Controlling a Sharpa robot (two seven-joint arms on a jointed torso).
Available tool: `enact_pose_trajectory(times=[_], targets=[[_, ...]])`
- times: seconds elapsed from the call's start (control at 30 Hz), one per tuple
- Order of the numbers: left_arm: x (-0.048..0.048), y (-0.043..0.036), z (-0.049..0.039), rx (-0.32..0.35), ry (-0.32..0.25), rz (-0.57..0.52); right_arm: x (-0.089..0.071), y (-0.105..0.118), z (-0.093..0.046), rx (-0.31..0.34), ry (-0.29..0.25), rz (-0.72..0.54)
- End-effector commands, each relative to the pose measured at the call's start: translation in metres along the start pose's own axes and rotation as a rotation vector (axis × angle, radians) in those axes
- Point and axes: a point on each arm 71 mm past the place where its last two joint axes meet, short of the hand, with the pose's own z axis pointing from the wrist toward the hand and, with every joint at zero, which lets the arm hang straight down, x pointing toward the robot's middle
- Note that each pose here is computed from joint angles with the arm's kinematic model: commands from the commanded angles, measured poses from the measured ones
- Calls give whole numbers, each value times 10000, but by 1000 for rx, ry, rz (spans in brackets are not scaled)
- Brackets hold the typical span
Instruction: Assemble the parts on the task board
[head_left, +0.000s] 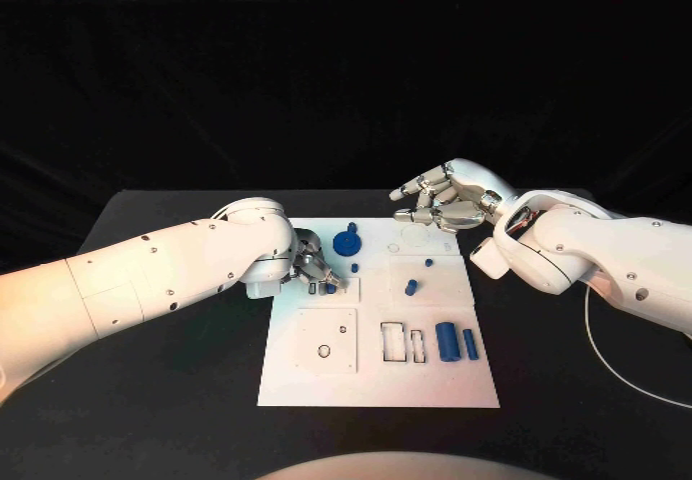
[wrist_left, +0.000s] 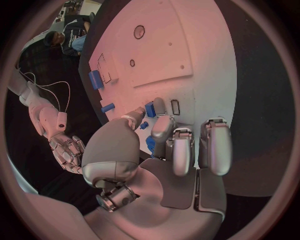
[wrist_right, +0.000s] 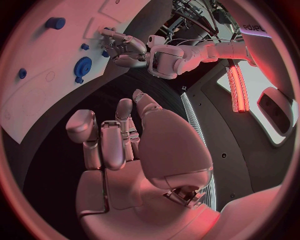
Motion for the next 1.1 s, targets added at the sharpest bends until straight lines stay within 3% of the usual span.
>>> enact_pose_trajectory(times=[0.03,0.4,0.63,0.77,0.9,1.0,1.1], targets=[[21,17,1,-10,2,12,16,8,-1,-9,16,-5],[-38,38,-68,5,-50,-24,13,2,2,-8,15,-5],[-147,53,-194,29,-78,-62,9,-5,5,-6,15,-4],[-275,63,-310,47,-78,-82,11,-9,11,-5,15,-3],[-476,103,-403,37,-77,-67,16,-12,19,-4,16,-3],[-628,165,-398,9,-72,-56,19,-14,24,-3,17,-2],[-747,221,-337,-28,-83,-45,24,-13,31,-3,17,-2]])
